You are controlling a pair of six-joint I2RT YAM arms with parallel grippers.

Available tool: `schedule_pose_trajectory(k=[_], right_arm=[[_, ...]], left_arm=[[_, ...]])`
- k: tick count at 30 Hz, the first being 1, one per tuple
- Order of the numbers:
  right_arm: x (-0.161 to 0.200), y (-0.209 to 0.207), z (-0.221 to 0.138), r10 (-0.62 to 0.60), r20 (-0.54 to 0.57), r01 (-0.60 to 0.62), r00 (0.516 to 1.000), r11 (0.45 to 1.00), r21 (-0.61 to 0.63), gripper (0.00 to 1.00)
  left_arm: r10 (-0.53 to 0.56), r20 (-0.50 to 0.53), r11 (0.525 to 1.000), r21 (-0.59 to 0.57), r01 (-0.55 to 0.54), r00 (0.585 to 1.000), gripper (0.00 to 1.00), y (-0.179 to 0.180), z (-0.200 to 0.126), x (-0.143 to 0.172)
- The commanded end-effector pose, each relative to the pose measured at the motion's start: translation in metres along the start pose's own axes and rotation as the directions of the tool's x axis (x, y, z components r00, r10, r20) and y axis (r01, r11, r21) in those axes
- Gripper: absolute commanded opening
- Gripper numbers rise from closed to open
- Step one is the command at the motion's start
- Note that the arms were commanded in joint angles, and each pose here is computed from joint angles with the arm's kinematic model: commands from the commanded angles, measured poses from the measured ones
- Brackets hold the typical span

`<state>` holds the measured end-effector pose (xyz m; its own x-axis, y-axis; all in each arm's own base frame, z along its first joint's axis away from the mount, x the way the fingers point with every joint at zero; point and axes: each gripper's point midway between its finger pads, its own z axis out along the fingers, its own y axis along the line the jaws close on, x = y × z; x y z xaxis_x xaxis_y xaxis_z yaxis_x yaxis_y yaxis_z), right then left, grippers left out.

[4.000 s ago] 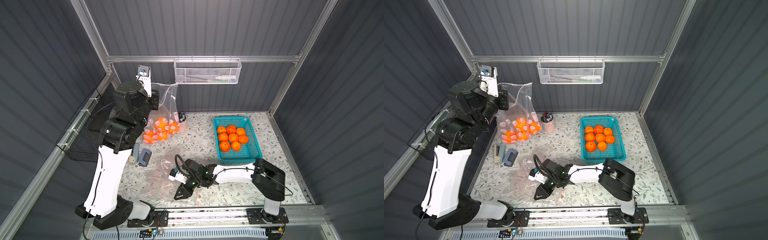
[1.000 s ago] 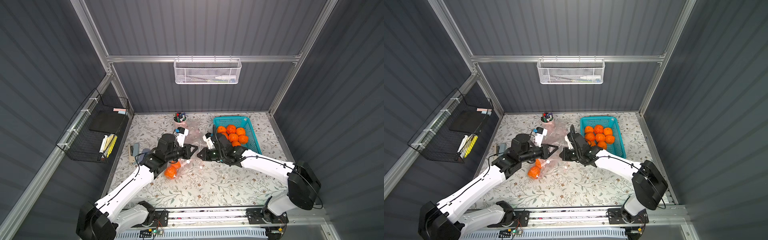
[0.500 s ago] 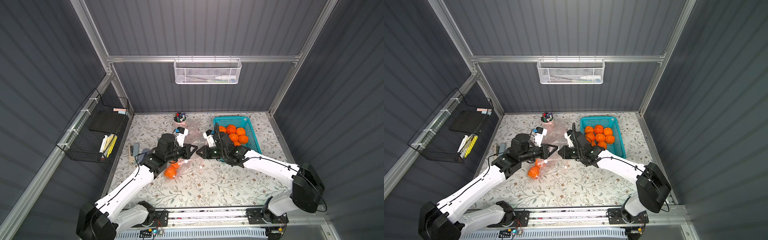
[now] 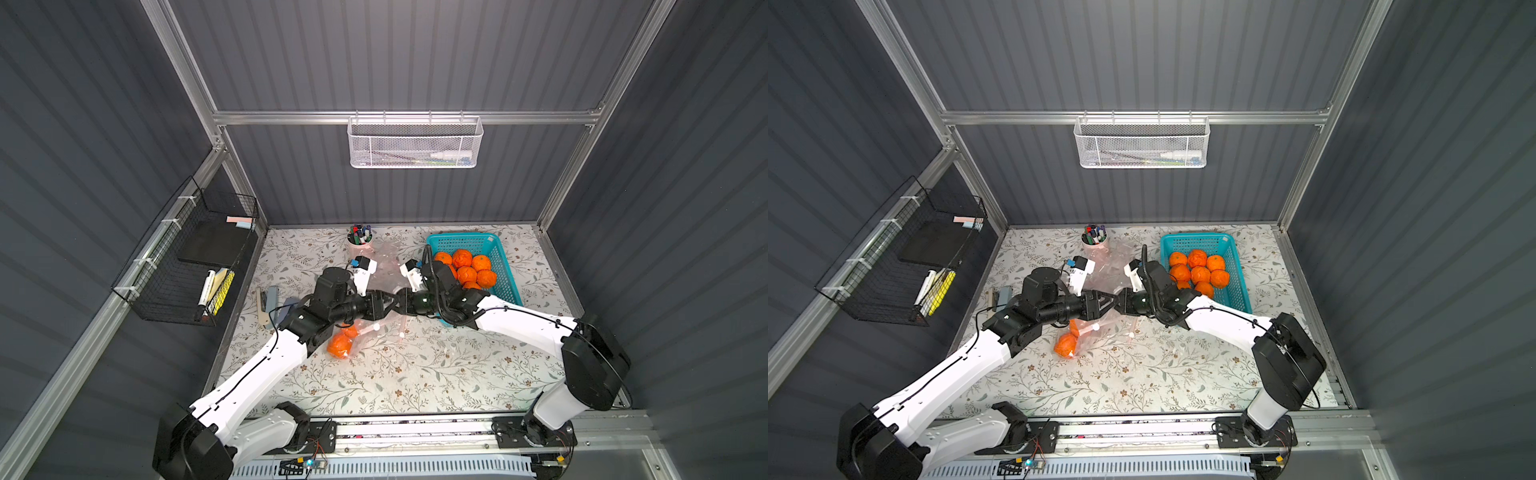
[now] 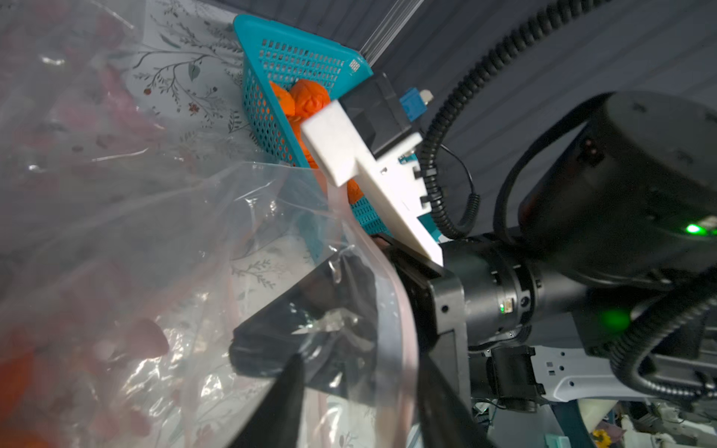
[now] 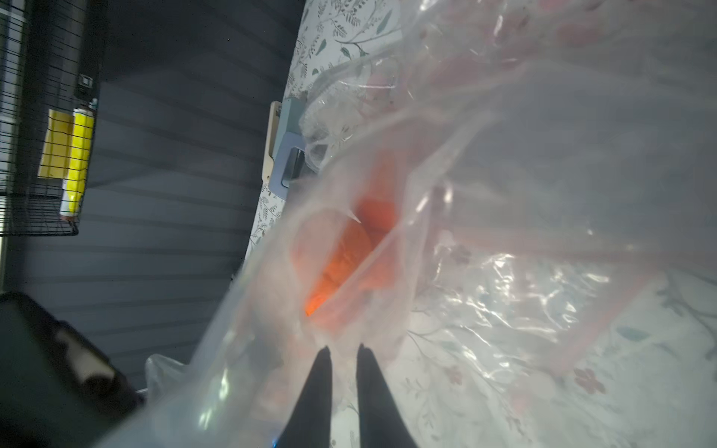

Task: Open the zip-top bag and take out the orange
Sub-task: Adjust the zipper food storage bag at the center of the board.

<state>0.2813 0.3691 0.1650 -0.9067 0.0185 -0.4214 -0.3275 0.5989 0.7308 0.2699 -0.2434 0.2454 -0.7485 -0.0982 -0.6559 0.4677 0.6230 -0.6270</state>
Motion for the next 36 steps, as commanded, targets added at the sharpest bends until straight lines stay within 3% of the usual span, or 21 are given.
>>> schedule_pose_trajectory(k=[1, 4, 8, 14, 16, 19, 21, 28, 36], right_arm=[[0.020, -0.021, -0.002, -0.004, -0.039, 0.006, 0.999, 0.999, 0.048, 0.17], [0.029, -0.033, -0.009, -0.021, -0.048, 0.024, 0.999, 0.997, 0.077, 0.17], [0.028, -0.027, -0.022, -0.092, -0.038, 0.094, 0.995, 0.994, 0.052, 0.16], [0.016, 0.004, -0.034, -0.196, 0.027, 0.197, 0.980, 0.979, -0.057, 0.20], [0.013, 0.011, -0.031, -0.205, 0.038, 0.208, 0.978, 0.974, -0.093, 0.23], [0.011, 0.019, -0.024, -0.213, 0.036, 0.216, 0.976, 0.965, -0.145, 0.27], [0.009, 0.025, -0.022, -0.218, 0.043, 0.222, 0.975, 0.958, -0.179, 0.29], [0.004, 0.038, -0.013, -0.215, 0.034, 0.217, 0.976, 0.944, -0.247, 0.27], [0.020, 0.002, 0.006, -0.183, -0.028, 0.177, 0.983, 0.972, -0.155, 0.21]], left_arm=[[0.091, 0.069, 0.993, -0.076, -0.086, 0.994, 0.80, -0.007, -0.019, -0.025], [0.123, 0.104, 0.969, -0.229, -0.096, 0.987, 0.87, 0.016, -0.033, -0.035], [0.114, 0.069, 0.901, -0.427, -0.074, 0.991, 0.85, 0.062, -0.041, -0.029], [0.047, 0.077, 0.824, -0.567, 0.005, 0.996, 0.81, 0.125, -0.041, -0.002], [0.025, 0.078, 0.828, -0.560, 0.023, 0.997, 0.78, 0.135, -0.035, 0.011], [0.011, 0.071, 0.897, -0.442, 0.022, 0.997, 0.72, 0.126, -0.018, 0.026], [-0.009, 0.058, 0.917, -0.397, 0.032, 0.998, 0.69, 0.124, -0.011, 0.036], [-0.002, -0.050, 0.942, -0.336, -0.014, 0.999, 0.56, 0.123, 0.002, 0.059], [-0.008, -0.016, 0.949, -0.314, 0.002, 1.000, 0.58, 0.114, -0.004, 0.055]])
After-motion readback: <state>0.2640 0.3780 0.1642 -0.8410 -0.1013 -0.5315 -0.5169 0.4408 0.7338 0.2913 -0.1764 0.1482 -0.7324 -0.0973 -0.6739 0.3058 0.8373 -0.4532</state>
